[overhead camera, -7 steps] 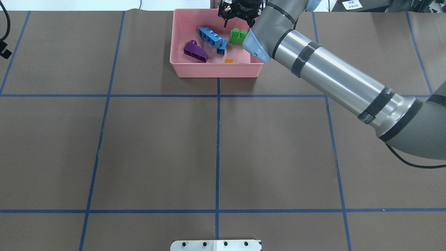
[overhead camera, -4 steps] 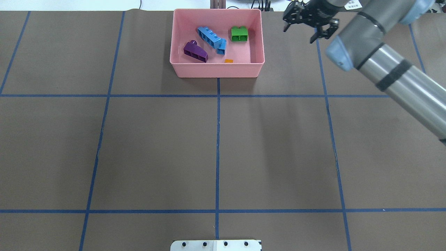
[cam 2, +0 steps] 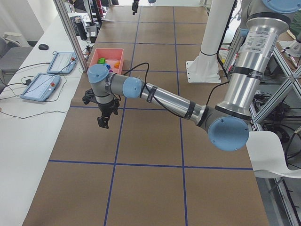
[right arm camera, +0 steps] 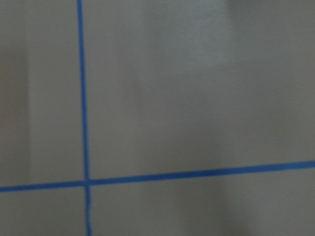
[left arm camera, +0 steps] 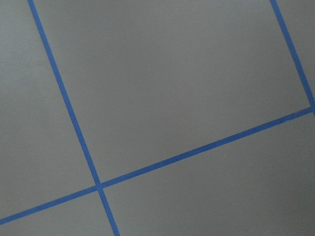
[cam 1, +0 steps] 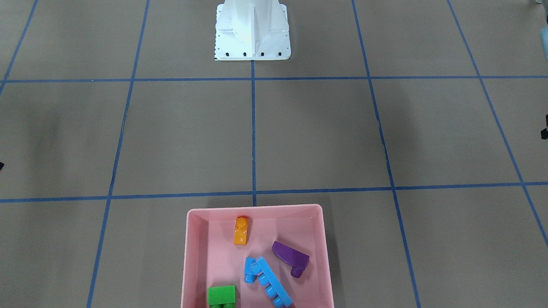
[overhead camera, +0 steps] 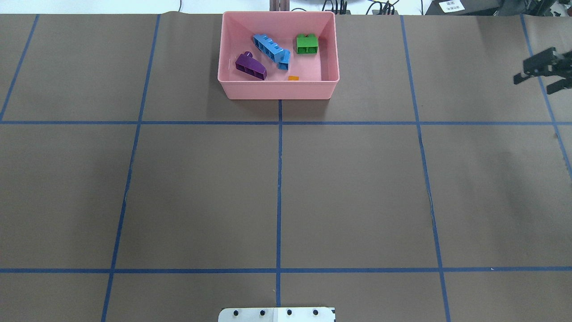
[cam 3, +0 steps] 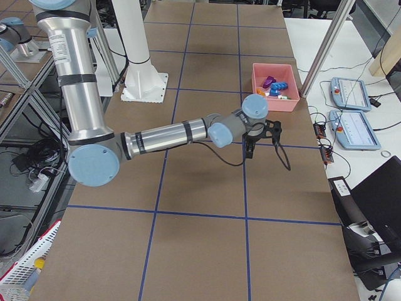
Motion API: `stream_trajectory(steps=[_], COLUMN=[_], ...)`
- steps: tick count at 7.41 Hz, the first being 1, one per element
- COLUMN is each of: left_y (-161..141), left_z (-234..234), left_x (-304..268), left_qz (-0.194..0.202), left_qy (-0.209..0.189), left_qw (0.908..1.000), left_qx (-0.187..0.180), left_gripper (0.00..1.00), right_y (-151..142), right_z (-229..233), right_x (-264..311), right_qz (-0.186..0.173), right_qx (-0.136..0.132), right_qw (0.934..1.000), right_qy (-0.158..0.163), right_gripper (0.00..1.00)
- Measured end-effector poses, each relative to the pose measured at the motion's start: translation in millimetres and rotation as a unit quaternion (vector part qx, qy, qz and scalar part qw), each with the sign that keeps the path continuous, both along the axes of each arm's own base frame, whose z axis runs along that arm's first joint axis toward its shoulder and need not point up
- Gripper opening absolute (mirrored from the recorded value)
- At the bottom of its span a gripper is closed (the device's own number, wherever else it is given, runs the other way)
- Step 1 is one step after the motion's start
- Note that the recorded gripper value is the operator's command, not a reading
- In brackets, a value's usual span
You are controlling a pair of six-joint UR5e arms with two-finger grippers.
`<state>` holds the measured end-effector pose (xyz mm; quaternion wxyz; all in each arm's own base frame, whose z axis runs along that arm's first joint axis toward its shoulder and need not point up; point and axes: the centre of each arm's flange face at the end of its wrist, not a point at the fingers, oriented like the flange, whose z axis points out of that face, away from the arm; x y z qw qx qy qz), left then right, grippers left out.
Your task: Put all blocks into box
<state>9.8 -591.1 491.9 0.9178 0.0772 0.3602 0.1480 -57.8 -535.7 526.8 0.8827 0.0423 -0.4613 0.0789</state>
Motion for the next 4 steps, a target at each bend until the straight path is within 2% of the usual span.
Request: stream_trajectory(steps=[1, 2, 4], left_y=[6.1, 13.0, 24.7], left_z=[10.3, 20.2, 35.2], left_x=[-7.1, -11.7, -15.6], left_qz=[-0.005, -0.009, -0.015], left_qy=[0.002, 0.008, 0.015], left_qw=[0.9999, 0.9997, 0.9989], left_qx=[-0.009, -0.021, -0.041], left_gripper=[1.0, 1.0, 1.0], right_y=[32.6, 51.6, 71.5], right_z=[40.2, 66.4, 96.1], right_x=[36.6, 67.3, 113.0], right_qz=[-0.021, -0.044, -0.096], right_qx=[0.017, 0.023, 0.027], right_qw=[0.9994, 0.998, 0.9924], right_qy=[0.021, 0.04, 0.071], right_gripper=[1.0, 1.0, 1.0])
